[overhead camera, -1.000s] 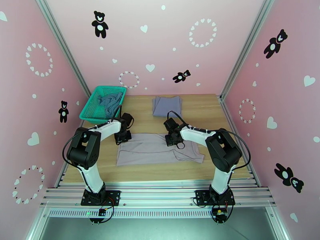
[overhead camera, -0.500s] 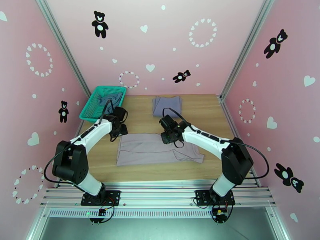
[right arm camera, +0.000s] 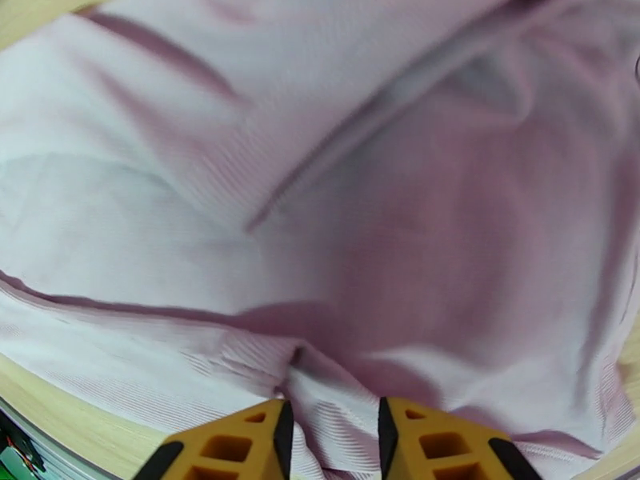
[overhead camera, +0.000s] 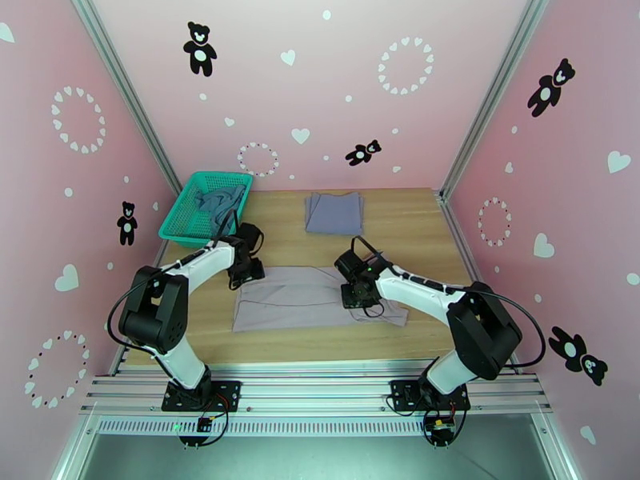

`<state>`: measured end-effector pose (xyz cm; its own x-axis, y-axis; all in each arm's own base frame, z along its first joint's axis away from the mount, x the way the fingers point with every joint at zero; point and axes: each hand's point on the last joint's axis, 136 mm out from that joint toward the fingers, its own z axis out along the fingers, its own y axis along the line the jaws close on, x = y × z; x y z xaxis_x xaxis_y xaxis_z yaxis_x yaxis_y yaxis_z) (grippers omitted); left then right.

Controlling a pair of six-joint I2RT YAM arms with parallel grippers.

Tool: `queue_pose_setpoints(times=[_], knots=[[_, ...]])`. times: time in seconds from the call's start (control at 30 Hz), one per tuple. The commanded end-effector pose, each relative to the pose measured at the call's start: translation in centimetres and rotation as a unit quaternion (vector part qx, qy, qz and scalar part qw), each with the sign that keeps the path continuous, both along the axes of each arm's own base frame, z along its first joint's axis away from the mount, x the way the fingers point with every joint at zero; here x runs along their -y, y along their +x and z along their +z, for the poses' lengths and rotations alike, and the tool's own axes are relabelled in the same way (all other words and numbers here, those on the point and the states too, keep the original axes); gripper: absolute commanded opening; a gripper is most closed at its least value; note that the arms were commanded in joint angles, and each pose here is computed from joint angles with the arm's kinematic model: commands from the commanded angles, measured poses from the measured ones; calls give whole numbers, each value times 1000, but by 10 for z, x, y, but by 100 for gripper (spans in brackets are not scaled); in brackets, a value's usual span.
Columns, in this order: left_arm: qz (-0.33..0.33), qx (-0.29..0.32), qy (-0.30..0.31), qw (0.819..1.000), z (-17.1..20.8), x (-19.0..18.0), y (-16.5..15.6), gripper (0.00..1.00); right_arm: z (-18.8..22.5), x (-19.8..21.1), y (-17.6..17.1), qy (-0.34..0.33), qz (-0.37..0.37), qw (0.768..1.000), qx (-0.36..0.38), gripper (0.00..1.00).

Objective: Fold and stack the mixed laundry pile

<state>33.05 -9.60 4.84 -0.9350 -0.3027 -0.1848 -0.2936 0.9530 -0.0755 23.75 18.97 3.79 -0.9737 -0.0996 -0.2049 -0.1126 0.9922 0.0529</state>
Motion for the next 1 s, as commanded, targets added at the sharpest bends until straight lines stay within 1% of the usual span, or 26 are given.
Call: queue_pose_setpoints(times=[0.0, 0.13, 0.3, 0.47, 0.63, 0.77, 0.87, 0.9, 0.97], knots=[[-11, 26, -31, 999, 14, 16, 10, 54, 1, -3, -18, -2, -3, 1000, -9, 35], [-17, 23, -25, 999, 8, 22, 19, 54, 0, -3, -31, -38, 9, 999, -9, 35], [-18, -11, -13, 1000, -22, 23, 22, 53, -11, 4, -27, -73, 4, 997, -7, 35], [-30, -60, 2, 998, -57, 31, 8, 52, -36, 10, -11, -103, 1, 995, -18, 35], [-49, -85, 3, 995, -72, 57, -11, 52, -60, 29, 6, -124, -12, 991, -45, 33], [-55, -98, 1, 994, -80, 78, -24, 52, -62, 49, 30, -129, -25, 990, -49, 32], [-46, -95, 0, 994, -80, 89, -28, 52, -58, 65, 46, -140, -23, 989, -50, 32], [-43, -91, -5, 995, -79, 94, -27, 52, -56, 67, 50, -138, -19, 989, -52, 31], [-30, -83, -14, 996, -77, 103, -25, 52, -56, 65, 59, -110, -16, 992, -58, 31]])
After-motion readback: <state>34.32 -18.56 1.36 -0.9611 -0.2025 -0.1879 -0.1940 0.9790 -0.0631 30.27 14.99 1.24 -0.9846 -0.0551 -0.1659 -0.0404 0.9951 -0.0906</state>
